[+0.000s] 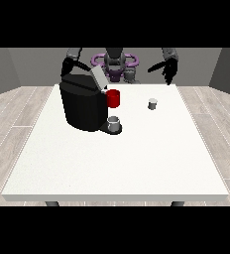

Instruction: Insert the coffee pod into the coffee machine and close the lid

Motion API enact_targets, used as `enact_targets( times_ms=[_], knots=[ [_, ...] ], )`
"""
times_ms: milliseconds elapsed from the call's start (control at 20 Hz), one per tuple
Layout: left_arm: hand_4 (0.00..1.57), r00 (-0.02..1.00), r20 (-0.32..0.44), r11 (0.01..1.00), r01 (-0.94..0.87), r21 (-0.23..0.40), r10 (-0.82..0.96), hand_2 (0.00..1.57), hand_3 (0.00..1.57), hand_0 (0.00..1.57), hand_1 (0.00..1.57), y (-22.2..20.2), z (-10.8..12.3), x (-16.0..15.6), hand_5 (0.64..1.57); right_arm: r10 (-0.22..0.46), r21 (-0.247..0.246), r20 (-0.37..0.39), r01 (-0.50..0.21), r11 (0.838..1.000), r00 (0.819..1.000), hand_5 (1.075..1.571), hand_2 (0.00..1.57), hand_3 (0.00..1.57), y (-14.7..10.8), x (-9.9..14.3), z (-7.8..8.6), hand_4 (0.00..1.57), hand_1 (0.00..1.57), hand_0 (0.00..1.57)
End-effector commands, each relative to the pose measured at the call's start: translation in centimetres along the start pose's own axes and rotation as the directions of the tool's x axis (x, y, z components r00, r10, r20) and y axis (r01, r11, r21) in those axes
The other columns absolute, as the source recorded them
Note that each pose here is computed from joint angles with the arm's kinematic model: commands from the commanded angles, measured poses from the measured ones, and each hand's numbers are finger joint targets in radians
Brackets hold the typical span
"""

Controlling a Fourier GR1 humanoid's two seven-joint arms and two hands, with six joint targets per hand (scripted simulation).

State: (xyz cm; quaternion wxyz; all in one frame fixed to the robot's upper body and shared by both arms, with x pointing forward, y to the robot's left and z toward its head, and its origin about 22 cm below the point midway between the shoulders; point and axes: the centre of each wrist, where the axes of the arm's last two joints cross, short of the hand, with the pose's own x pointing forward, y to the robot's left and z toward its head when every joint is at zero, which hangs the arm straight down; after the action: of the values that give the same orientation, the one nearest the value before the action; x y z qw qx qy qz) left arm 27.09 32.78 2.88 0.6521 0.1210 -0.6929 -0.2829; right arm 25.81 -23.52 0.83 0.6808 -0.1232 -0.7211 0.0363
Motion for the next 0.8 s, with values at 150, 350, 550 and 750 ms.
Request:
enact_targets(
  times_ms=[150,350,550,750],
  knots=[
    [0.0,0.988,-0.067,0.99,0.137,-0.025,-0.138,0.0,0.0,0.0,0.0,2.3,-2.8,0.0,1.571,-0.078,0.055,0.054,0.075,0.996,0.996,1.571,0.0,0.0,2.6,1.7,-1.3,0.0,0.0,0.0],
    [0.0,0.973,-0.149,0.983,0.167,-0.076,-0.177,0.0,0.0,0.0,0.0,1.7,-3.7,-1.1,1.571,-0.012,0.044,0.01,0.012,0.999,1.0,1.571,0.0,0.0,3.9,1.1,-0.7,0.0,0.0,0.0],
    [0.0,0.959,-0.156,0.969,0.222,-0.11,-0.238,0.0,0.0,0.0,0.0,1.9,-5.2,-0.8,1.571,-0.064,0.052,-0.014,0.065,0.997,0.998,1.571,0.0,0.0,3.9,1.0,-2.0,0.0,0.0,0.0],
    [0.0,0.935,-0.172,0.949,0.291,-0.125,-0.309,0.0,0.0,0.0,0.0,3.1,-5.6,-1.6,1.571,-0.037,0.06,-0.027,0.039,0.997,0.999,1.571,0.0,0.0,3.1,-0.4,-1.9,0.0,0.0,0.0]
  ],
)
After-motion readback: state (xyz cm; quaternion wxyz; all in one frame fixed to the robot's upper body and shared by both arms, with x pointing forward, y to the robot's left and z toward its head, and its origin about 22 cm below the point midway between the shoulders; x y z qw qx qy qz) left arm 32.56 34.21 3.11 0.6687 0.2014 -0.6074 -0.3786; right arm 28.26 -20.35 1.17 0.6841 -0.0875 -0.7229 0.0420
